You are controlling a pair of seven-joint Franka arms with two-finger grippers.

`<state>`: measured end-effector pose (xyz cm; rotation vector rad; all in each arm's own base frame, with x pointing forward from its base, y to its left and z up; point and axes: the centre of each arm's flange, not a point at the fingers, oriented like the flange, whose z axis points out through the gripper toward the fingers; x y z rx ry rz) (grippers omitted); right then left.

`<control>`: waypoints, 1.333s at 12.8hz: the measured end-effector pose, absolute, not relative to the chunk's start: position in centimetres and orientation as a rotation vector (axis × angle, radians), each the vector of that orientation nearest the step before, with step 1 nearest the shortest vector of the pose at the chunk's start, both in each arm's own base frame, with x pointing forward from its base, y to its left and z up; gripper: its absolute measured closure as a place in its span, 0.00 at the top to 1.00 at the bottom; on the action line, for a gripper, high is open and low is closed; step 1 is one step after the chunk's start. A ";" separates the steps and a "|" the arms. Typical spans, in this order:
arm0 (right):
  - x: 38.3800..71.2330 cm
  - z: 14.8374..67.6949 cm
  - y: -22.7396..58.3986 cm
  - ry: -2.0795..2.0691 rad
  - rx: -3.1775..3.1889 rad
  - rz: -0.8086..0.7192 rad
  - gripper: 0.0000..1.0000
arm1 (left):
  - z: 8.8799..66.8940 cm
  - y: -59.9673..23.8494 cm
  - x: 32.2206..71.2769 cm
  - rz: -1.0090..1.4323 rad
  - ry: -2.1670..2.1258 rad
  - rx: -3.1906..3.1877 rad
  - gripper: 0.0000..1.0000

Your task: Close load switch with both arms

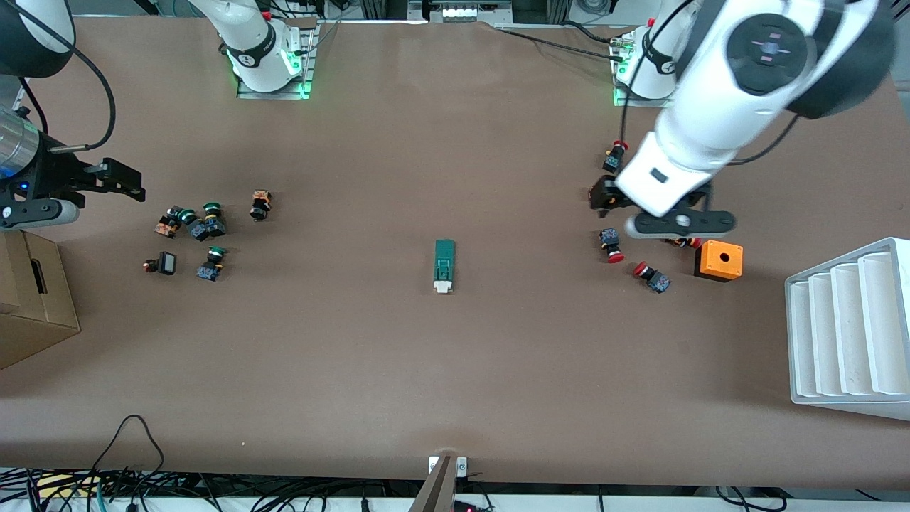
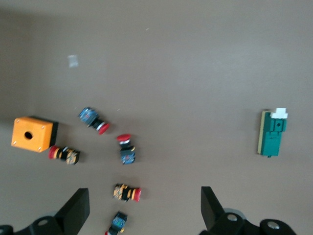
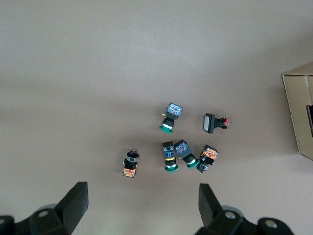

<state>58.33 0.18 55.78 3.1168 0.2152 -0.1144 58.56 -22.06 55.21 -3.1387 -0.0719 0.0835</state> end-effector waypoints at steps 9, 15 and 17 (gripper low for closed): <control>58.3 55.8 0.3 0.231 3.116 -0.114 1.00 | 58.7 -7.2 58.1 0.245 -0.171 -3.142 1.00; 58.3 55.8 0.4 0.234 3.116 -0.114 1.00 | 60.3 -1.9 57.2 0.267 -0.229 -3.163 1.00; 58.3 55.8 0.4 0.235 3.116 -0.114 1.00 | 60.6 -1.7 57.0 0.257 -0.162 -3.168 1.00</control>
